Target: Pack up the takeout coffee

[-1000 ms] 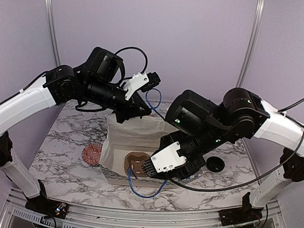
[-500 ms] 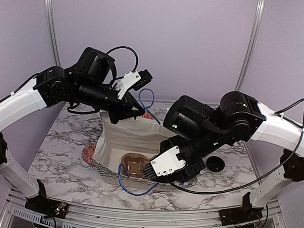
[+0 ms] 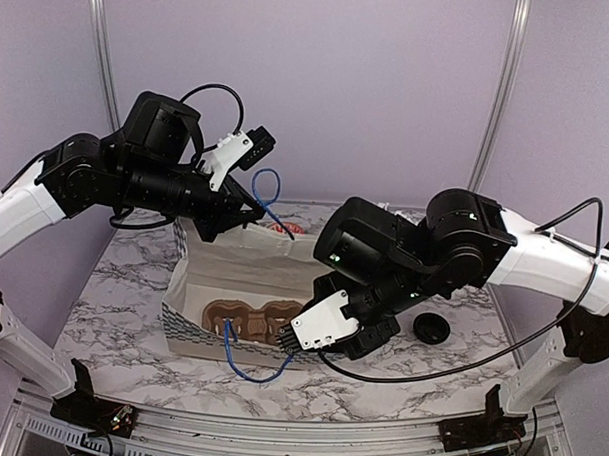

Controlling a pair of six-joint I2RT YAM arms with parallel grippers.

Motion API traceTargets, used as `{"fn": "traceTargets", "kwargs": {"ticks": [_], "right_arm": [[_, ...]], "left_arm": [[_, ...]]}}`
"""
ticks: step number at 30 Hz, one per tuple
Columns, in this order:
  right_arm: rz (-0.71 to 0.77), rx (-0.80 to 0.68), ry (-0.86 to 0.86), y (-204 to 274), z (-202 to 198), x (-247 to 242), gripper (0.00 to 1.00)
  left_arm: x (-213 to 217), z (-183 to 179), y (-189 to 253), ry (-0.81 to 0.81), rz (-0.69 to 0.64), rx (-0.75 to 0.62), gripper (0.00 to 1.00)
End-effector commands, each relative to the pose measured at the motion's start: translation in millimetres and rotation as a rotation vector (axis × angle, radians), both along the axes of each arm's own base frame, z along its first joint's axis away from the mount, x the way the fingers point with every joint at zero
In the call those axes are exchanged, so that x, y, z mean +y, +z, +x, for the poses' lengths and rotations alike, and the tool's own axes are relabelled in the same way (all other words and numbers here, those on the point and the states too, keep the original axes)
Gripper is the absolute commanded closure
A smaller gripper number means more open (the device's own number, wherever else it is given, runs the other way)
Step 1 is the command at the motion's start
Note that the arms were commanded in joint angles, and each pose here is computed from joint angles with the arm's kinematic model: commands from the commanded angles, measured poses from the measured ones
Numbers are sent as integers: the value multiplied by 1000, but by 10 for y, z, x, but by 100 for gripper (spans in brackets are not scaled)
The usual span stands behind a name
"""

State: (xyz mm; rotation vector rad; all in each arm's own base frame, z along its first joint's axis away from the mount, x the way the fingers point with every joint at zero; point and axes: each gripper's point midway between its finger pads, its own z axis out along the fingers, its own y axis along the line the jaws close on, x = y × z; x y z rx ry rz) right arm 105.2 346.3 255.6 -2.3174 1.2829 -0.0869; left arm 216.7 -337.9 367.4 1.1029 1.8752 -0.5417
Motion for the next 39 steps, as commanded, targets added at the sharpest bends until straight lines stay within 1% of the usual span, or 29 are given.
{"fn": "traceTargets", "kwargs": {"ticks": [1,4,10,15,17,22,24,30,35,36,37,38,39], "right_arm": [[48,-74,-42,145,154,9,82],[60,-98,-69,201,244,-38,82],[82,-124,-130,248,464,-123,82],[117,-162,-128,393,570,-127,82],[144,-147,-119,475,550,-97,81],[198,-89,-108,647,472,-36,81],[191,-77,-111,606,468,-48,81],[149,-55,-141,339,507,-106,81],[140,-21,-128,283,440,-133,82],[137,-4,-120,280,404,-143,81],[133,10,-110,271,369,-153,81],[125,22,-100,256,332,-171,81],[115,31,-88,234,289,-192,81]], "left_arm": [[-93,43,-63,21,-36,26,100],[-183,0,-50,-10,-68,46,100],[-221,69,-67,20,-80,39,100],[-147,77,122,41,-128,-6,100],[-142,44,190,27,-157,-15,100],[-257,-133,284,-86,-244,-5,100],[-265,-109,244,-78,-240,-10,100],[-272,1,-23,-45,-165,-27,100],[-328,-72,-90,-86,-170,16,100],[-326,-87,-67,-89,-178,19,98],[-328,-107,-45,-94,-187,24,93],[-328,-132,-31,-104,-192,30,84],[-322,-158,-1,-114,-200,31,72]]}}
